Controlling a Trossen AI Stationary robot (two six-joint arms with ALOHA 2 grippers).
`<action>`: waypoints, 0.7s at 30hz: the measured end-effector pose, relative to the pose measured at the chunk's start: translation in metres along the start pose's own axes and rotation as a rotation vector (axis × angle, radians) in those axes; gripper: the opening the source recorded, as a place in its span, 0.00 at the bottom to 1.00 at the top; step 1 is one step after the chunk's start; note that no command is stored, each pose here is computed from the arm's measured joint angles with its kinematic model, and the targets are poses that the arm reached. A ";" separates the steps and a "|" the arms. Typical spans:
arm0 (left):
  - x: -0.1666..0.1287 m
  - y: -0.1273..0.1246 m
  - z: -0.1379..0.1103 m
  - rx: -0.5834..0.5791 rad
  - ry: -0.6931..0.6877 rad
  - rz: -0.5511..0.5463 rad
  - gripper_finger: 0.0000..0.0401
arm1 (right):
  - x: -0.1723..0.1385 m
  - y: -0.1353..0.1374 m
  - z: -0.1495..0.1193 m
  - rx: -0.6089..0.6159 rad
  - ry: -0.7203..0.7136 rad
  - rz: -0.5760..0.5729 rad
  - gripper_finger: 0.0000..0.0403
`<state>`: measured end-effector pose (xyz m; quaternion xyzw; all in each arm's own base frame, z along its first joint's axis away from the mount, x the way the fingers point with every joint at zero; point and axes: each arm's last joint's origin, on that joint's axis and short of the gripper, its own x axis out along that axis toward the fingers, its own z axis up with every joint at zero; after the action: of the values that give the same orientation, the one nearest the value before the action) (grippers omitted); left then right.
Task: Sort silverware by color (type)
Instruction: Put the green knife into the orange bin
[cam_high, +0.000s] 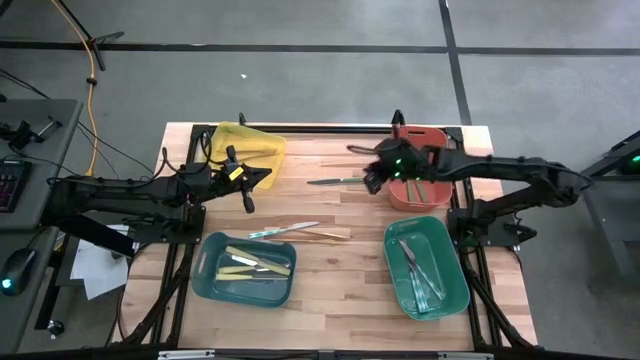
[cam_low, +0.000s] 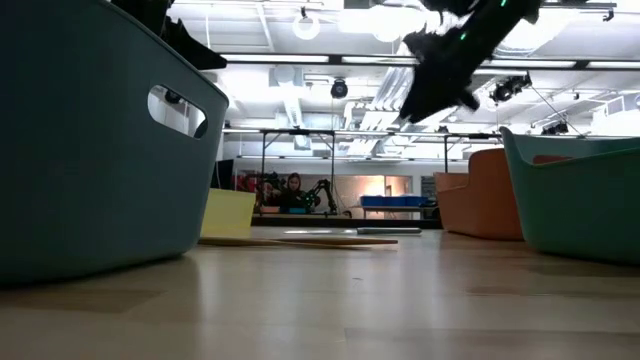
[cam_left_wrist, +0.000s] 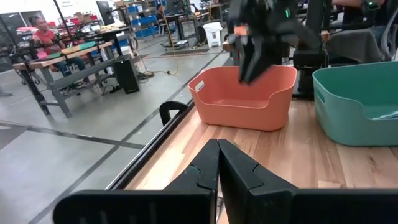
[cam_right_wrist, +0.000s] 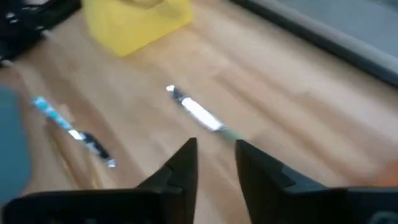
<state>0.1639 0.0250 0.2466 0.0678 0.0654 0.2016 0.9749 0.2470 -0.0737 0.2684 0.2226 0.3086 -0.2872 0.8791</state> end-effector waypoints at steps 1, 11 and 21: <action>0.000 0.000 0.000 -0.005 0.000 0.000 0.00 | 0.010 0.003 -0.005 0.007 0.007 0.025 0.20; 0.001 0.000 0.000 -0.075 -0.004 0.002 0.00 | 0.101 0.035 -0.014 -0.169 0.184 -0.011 0.01; 0.032 -0.011 -0.027 -0.109 0.163 0.007 0.00 | 0.139 0.017 -0.008 -0.197 0.233 -0.131 0.00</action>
<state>0.1926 0.0308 0.2156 -0.0019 0.1329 0.2131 0.9679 0.3439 -0.1078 0.1736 0.1465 0.4488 -0.2847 0.8343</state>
